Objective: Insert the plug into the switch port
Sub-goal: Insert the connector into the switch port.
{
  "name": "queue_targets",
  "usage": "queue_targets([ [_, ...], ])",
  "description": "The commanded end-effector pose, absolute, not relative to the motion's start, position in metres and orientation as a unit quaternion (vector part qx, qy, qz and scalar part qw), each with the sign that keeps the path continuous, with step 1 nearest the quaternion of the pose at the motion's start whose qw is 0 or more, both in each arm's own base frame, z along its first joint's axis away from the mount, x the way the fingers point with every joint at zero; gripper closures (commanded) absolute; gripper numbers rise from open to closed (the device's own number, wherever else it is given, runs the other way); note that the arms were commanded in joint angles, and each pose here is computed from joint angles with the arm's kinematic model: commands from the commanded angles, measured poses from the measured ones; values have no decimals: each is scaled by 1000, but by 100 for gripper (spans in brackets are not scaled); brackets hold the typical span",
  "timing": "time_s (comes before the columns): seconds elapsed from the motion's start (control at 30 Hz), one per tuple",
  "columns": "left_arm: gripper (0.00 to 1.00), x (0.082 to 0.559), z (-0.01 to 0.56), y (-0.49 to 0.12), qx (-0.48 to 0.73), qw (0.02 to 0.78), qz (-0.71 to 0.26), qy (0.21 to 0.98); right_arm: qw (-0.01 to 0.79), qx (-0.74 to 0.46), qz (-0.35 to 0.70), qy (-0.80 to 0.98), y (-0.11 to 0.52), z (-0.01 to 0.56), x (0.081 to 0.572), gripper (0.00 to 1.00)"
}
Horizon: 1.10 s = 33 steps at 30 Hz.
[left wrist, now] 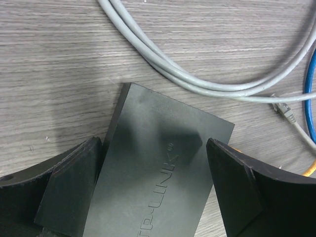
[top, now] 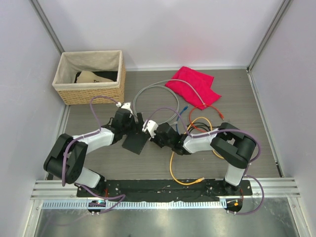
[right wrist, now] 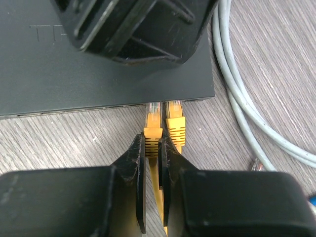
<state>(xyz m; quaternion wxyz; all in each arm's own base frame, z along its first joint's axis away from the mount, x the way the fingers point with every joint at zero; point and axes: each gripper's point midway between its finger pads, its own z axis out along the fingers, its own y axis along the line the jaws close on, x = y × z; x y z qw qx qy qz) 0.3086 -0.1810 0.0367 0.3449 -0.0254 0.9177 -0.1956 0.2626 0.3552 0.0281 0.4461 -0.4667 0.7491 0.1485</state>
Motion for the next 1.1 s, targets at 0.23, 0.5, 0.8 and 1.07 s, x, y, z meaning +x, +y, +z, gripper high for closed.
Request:
queue_targets([
  [0.23, 9, 298, 11, -173, -63, 297, -152, 941, 531, -456, 221, 679, 394, 91, 265, 99],
  [0.5, 8, 312, -3, -158, -68, 301, -96, 946, 507, -481, 250, 670, 400, 84, 250, 99],
  [0.8, 21, 264, -22, -196, -26, 183, -205, 961, 518, -476, 246, 666, 396, 89, 264, 99],
  [1.07, 25, 241, -23, -219, -59, 146, -266, 951, 540, -473, 270, 642, 421, 112, 274, 99],
])
